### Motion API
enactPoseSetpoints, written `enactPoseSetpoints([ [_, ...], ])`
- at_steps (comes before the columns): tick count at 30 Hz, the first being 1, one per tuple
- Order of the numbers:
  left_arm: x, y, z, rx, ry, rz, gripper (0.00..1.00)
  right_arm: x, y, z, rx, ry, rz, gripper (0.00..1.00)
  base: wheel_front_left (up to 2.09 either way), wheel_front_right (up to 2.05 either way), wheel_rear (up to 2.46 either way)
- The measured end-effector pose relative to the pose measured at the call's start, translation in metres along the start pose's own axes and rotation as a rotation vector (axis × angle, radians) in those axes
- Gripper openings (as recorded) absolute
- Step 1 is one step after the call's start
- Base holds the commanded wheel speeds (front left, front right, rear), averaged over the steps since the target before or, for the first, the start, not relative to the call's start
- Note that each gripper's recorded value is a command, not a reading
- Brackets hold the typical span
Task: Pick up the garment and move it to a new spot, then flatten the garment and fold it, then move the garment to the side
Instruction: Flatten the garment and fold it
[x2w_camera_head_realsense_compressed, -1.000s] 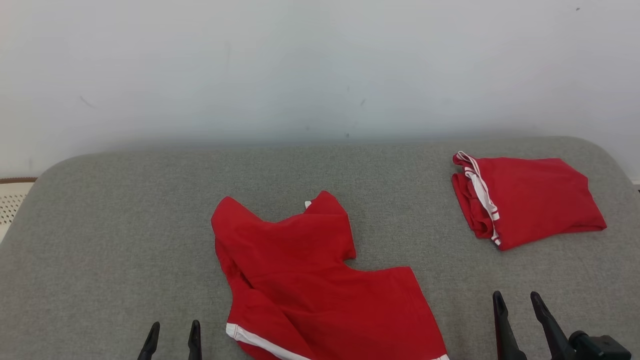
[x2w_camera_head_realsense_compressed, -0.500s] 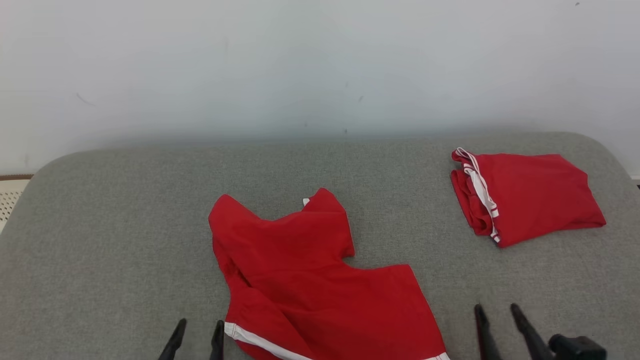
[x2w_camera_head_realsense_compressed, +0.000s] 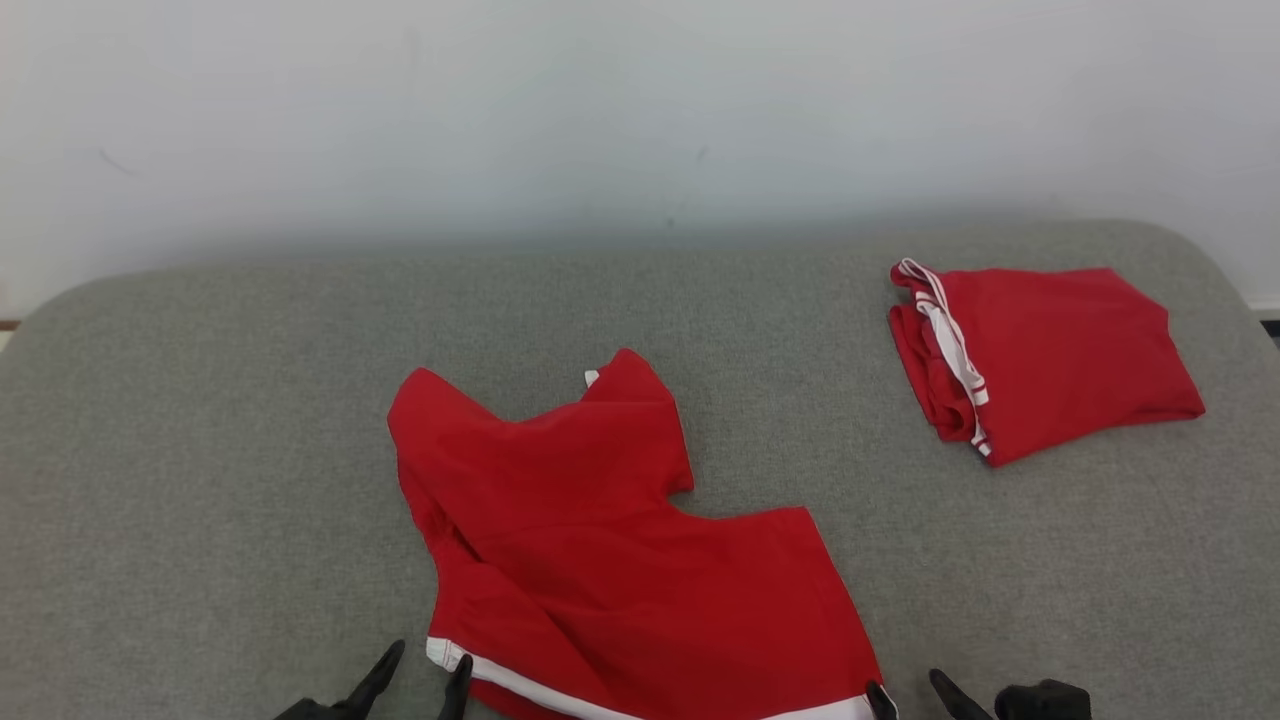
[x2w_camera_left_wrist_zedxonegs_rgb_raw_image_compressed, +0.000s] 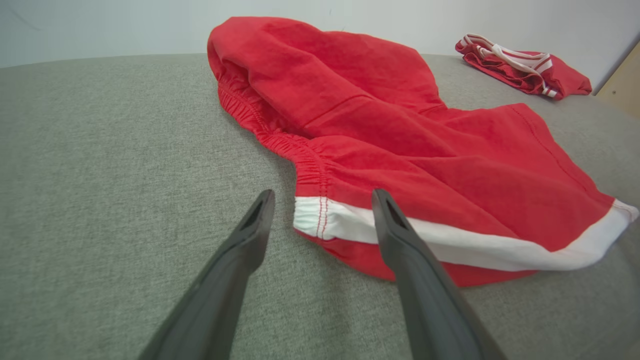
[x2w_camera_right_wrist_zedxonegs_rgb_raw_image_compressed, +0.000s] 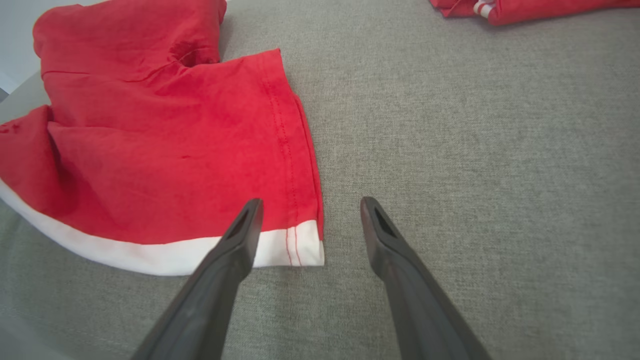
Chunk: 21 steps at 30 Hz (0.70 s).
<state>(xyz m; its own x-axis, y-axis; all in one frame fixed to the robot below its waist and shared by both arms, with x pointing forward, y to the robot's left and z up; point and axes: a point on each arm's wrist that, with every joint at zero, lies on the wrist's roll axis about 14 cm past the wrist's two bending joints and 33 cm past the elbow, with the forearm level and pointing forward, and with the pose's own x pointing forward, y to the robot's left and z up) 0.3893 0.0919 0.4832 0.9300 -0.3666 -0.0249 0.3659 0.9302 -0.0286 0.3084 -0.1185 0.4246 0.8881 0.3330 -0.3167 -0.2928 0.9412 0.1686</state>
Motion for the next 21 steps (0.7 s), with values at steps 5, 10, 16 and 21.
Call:
enactPoseSetpoints([
  [5, 0.011, 0.002, -0.009, 0.007, 0.028, -0.022, 1.00, 0.013, 0.004, -0.008, 0.010, 0.026, 0.023, 1.00, 0.00, 0.00, 0.00],
  [10, 0.018, -0.002, -0.020, 0.011, 0.063, -0.050, 1.00, 0.019, 0.004, -0.024, 0.031, 0.078, 0.030, 1.00, 0.00, 0.00, 0.00],
  [16, 0.021, -0.004, -0.026, -0.004, 0.087, -0.068, 1.00, 0.023, 0.007, -0.035, 0.032, 0.111, 0.040, 1.00, 0.00, 0.00, 0.00],
  [21, 0.020, -0.007, -0.030, 0.003, 0.103, -0.081, 1.00, 0.023, 0.006, -0.041, 0.024, 0.135, 0.039, 0.78, 0.00, 0.00, 0.00],
])
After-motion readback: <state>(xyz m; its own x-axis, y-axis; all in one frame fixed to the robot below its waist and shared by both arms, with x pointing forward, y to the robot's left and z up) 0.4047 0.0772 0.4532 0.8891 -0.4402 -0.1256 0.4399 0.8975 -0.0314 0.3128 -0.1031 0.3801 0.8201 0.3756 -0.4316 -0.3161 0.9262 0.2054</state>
